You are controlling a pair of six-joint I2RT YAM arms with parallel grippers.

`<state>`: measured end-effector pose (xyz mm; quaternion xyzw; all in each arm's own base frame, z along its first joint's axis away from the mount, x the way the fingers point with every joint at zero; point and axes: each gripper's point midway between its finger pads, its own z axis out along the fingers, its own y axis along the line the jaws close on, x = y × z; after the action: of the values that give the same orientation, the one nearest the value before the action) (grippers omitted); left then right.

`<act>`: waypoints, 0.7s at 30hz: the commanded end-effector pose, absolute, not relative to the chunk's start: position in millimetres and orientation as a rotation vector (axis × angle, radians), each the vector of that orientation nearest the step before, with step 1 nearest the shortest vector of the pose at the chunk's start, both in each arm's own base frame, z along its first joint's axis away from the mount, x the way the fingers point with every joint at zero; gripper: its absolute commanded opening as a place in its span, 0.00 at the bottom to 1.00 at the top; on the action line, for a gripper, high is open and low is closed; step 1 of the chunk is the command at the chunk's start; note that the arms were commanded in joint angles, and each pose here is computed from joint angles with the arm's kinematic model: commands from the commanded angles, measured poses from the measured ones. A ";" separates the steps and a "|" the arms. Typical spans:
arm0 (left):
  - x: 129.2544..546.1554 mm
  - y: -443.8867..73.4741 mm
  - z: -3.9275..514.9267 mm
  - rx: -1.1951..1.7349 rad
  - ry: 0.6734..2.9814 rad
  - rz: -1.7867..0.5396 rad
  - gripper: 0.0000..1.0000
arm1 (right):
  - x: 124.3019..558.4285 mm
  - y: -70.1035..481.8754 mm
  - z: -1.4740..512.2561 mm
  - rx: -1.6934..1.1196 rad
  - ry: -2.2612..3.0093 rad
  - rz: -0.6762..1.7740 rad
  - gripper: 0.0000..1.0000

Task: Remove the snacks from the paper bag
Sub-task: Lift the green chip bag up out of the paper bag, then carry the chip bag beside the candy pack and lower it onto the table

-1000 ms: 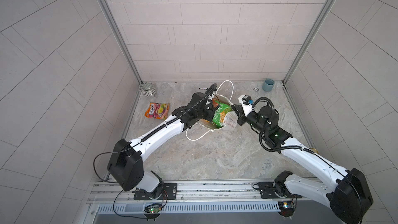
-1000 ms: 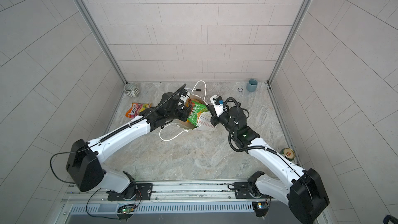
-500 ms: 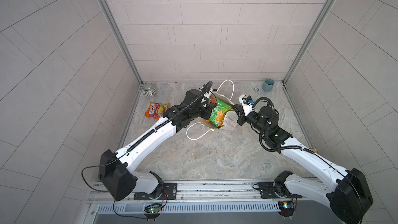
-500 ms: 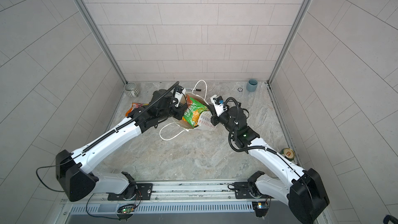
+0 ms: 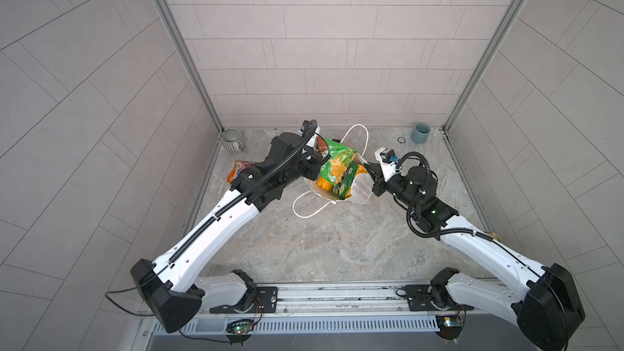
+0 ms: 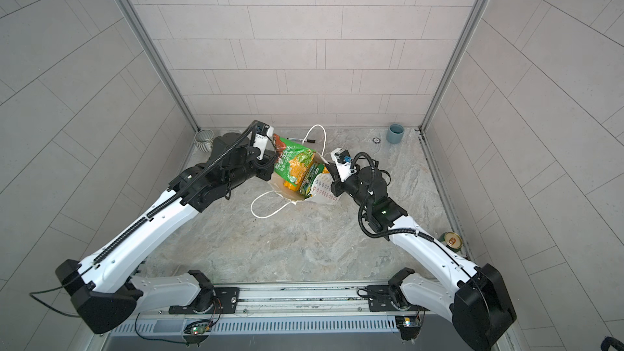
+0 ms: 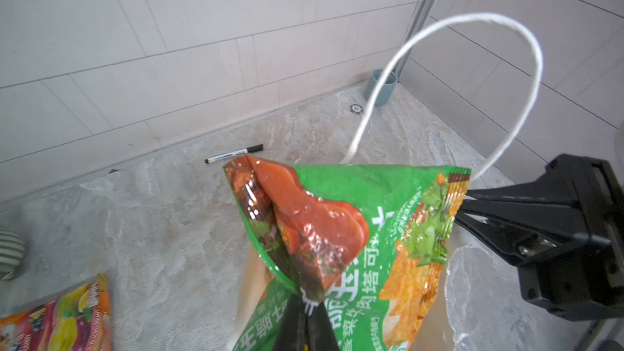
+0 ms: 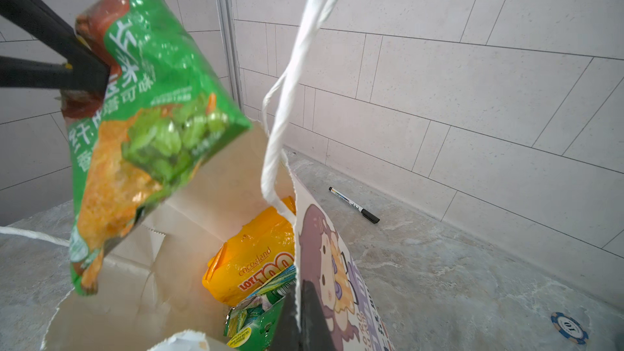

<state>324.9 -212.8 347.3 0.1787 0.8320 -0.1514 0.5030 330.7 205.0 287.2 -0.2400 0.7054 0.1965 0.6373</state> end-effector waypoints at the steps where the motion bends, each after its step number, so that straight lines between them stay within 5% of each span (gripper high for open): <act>1: 334.9 -179.7 374.8 0.317 1.955 -0.290 0.00 | 327.6 202.3 296.1 -0.531 1.586 0.456 0.00; 9: 379.9 -110.2 380.8 -0.009 1.844 -0.182 0.00 | 327.5 200.5 295.3 -0.525 1.589 0.450 0.00; 21: 461.6 -59.2 239.6 -0.172 2.157 -0.215 0.00 | 324.9 195.0 302.4 -0.526 1.581 0.417 0.00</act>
<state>459.5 -45.8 257.5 -0.0819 0.8693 -0.0591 0.4839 328.8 200.7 289.9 -0.2365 0.7063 0.1894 0.6398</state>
